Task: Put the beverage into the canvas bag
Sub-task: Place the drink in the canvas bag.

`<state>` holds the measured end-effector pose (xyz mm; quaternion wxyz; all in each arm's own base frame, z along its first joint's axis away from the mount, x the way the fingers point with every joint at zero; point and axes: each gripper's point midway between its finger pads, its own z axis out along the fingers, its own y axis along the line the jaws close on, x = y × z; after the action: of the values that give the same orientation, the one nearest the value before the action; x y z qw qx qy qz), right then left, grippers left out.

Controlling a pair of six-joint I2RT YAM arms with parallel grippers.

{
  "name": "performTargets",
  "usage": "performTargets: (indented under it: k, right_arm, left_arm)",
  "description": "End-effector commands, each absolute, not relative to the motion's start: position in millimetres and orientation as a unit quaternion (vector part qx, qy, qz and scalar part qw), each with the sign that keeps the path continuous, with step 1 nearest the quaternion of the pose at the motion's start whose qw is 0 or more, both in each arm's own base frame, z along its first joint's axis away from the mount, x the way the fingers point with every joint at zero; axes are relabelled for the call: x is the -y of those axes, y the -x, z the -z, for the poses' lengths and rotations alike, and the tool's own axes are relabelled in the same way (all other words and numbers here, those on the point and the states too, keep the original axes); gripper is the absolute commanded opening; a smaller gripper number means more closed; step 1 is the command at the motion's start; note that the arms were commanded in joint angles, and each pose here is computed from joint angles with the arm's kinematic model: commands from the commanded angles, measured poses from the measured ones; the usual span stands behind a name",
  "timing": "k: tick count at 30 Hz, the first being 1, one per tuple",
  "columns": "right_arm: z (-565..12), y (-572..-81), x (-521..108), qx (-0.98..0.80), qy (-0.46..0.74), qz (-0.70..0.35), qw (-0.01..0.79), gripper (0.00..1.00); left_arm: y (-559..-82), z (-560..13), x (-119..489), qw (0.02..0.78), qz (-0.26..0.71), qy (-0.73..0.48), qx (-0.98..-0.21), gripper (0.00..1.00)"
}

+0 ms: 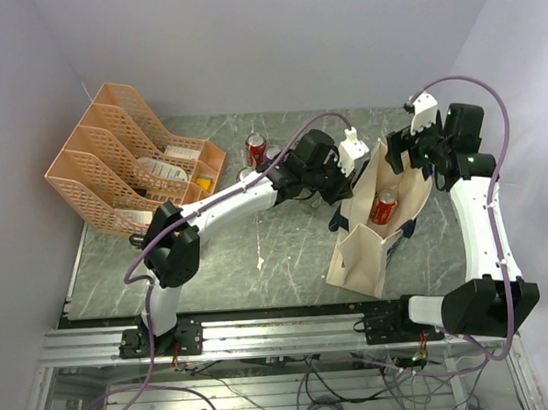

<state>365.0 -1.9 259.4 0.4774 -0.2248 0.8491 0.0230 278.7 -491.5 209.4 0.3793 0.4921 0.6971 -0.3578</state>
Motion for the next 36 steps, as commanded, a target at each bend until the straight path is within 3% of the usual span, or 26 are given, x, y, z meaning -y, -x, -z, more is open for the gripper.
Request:
performTargets:
  k: [1, 3, 9, 16, 26, 36]
  right_arm:
    - [-294, -372, -12, -0.835, 0.197, -0.064, 0.510, 0.87]
    - [-310, -378, -16, -0.826, 0.188, -0.075, 0.525, 0.87]
    - [-331, -392, -29, -0.812, 0.182, -0.105, 0.544, 0.87]
    - [-345, -401, -56, -0.796, 0.204, -0.129, 0.555, 0.88]
    - [-358, -396, -66, -0.781, 0.214, -0.150, 0.567, 0.88]
    - [-355, -392, -65, -0.781, 0.212, -0.148, 0.569, 0.88]
  left_arm:
    - [-280, -229, 497, 0.403, 0.354, -0.501, -0.679, 0.13]
    - [-280, -235, 496, 0.409, 0.353, -0.504, -0.673, 0.22]
    - [-278, -262, 491, 0.435, 0.340, -0.524, -0.649, 0.64]
    - [-280, -299, 471, 0.475, 0.297, -0.551, -0.618, 0.99]
    - [-315, -315, 410, 0.526, 0.185, -0.513, -0.653, 1.00]
    - [-391, -267, 312, 0.519, 0.118, -0.371, -0.761, 1.00]
